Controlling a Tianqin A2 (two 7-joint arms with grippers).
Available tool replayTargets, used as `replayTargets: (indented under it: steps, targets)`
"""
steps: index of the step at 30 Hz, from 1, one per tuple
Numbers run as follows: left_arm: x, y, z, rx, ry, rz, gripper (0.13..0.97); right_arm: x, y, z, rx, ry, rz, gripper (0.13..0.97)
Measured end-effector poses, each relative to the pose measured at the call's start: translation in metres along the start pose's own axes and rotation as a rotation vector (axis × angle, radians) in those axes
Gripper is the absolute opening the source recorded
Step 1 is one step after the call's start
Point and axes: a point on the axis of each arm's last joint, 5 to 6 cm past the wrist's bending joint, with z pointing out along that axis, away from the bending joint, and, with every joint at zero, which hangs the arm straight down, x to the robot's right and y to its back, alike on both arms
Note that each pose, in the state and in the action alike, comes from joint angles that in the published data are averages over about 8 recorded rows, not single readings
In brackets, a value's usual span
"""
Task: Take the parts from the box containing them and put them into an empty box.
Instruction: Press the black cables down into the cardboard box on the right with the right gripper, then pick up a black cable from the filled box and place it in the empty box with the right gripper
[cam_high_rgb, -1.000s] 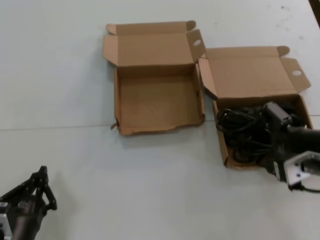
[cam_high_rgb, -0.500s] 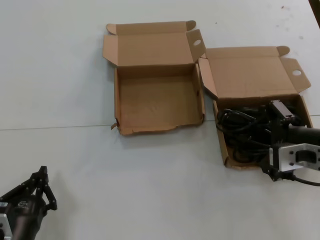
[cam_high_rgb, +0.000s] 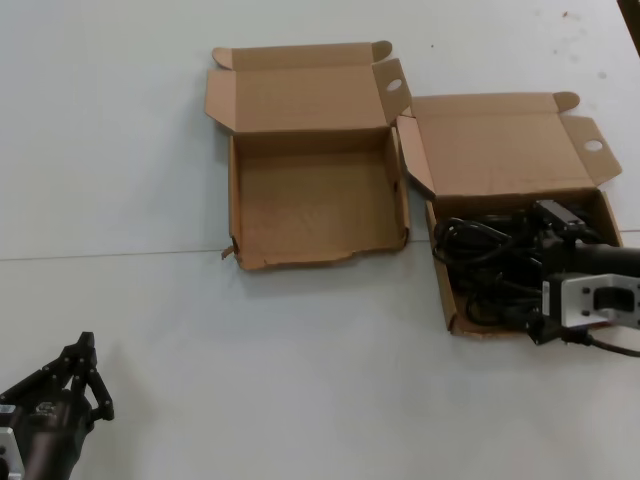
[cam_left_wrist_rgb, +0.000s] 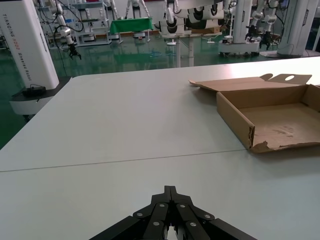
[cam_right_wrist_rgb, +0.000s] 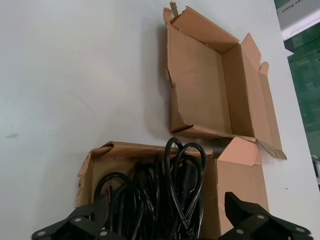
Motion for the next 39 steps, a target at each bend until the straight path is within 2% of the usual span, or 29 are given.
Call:
replayTargets:
  steps: [4, 12, 13, 21, 22, 30, 39]
  targets:
    - [0.0000, 0.0000, 0.000, 0.000, 0.000, 0.000, 0.156, 0.004, 0.003, 0.006, 0.008, 0.001, 0.010, 0.845]
    - [0.0000, 0.0000, 0.000, 0.000, 0.000, 0.000, 0.156, 0.014, 0.010, 0.020, 0.017, 0.006, 0.034, 0.686]
    - [0.0000, 0.0000, 0.000, 0.000, 0.000, 0.000, 0.156, 0.015, 0.011, 0.021, 0.017, 0.008, 0.037, 0.686]
    - [0.0000, 0.0000, 0.000, 0.000, 0.000, 0.000, 0.156, 0.026, 0.019, 0.036, 0.015, 0.017, 0.068, 0.472]
    - [0.0000, 0.0000, 0.000, 0.000, 0.000, 0.000, 0.156, 0.027, 0.020, 0.038, 0.015, 0.017, 0.073, 0.472]
    - [0.0000, 0.0000, 0.000, 0.000, 0.000, 0.000, 0.156, 0.031, 0.026, 0.053, 0.016, 0.018, 0.115, 0.298]
    - [0.0000, 0.0000, 0.000, 0.000, 0.000, 0.000, 0.156, 0.033, 0.031, 0.055, 0.019, 0.021, 0.125, 0.192]
